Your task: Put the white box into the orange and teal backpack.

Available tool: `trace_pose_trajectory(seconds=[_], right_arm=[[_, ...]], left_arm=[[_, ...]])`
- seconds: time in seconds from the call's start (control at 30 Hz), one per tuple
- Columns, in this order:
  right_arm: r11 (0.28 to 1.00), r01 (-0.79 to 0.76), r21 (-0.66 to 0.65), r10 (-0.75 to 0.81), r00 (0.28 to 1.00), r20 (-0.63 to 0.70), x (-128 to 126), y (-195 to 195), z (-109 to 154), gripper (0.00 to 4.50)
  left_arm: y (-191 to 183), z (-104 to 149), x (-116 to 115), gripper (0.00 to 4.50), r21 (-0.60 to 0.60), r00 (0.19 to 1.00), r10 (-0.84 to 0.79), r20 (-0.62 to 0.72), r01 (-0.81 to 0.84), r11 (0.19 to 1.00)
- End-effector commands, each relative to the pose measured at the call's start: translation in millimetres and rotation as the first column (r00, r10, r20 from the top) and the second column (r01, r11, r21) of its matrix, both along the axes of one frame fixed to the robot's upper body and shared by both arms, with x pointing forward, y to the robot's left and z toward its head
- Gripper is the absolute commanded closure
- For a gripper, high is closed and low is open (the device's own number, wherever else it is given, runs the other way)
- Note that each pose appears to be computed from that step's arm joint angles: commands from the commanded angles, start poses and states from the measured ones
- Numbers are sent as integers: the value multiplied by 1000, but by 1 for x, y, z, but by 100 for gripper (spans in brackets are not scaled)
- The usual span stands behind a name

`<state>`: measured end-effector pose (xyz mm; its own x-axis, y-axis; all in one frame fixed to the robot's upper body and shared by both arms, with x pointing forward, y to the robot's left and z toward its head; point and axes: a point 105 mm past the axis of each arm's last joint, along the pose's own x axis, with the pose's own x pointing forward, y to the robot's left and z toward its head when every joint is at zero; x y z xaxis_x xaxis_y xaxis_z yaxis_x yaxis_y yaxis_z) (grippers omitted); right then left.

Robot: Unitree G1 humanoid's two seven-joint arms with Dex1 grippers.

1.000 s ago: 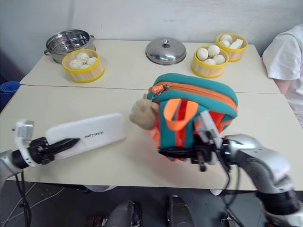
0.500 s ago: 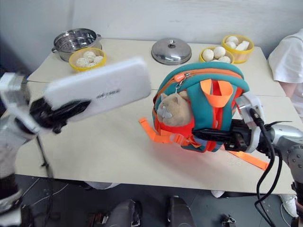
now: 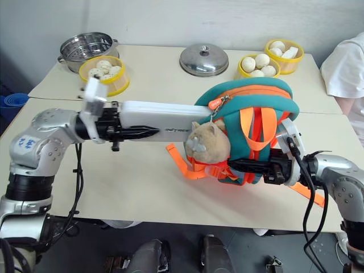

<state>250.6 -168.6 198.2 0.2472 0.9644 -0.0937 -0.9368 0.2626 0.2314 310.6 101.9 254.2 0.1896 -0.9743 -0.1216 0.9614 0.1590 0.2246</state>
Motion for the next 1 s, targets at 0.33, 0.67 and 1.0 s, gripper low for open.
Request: trace_pose_trajectory(seconds=[0.33, 0.67, 1.0], right_arm=[[999, -28, 21, 26, 997, 69, 2, 17, 3, 444], [991, 128, 40, -134, 958, 253, 20, 17, 1, 450], [970, 233, 68, -241, 894, 378, 41, 14, -1, 450]], left_arm=[[-149, -20, 30, 286, 81, 998, -50, -37, 53, 995], [-101, -5, 30, 82, -90, 996, -53, -77, 46, 995], [-8, -23, -12, 60, -8, 986, -141, 92, 143, 990]])
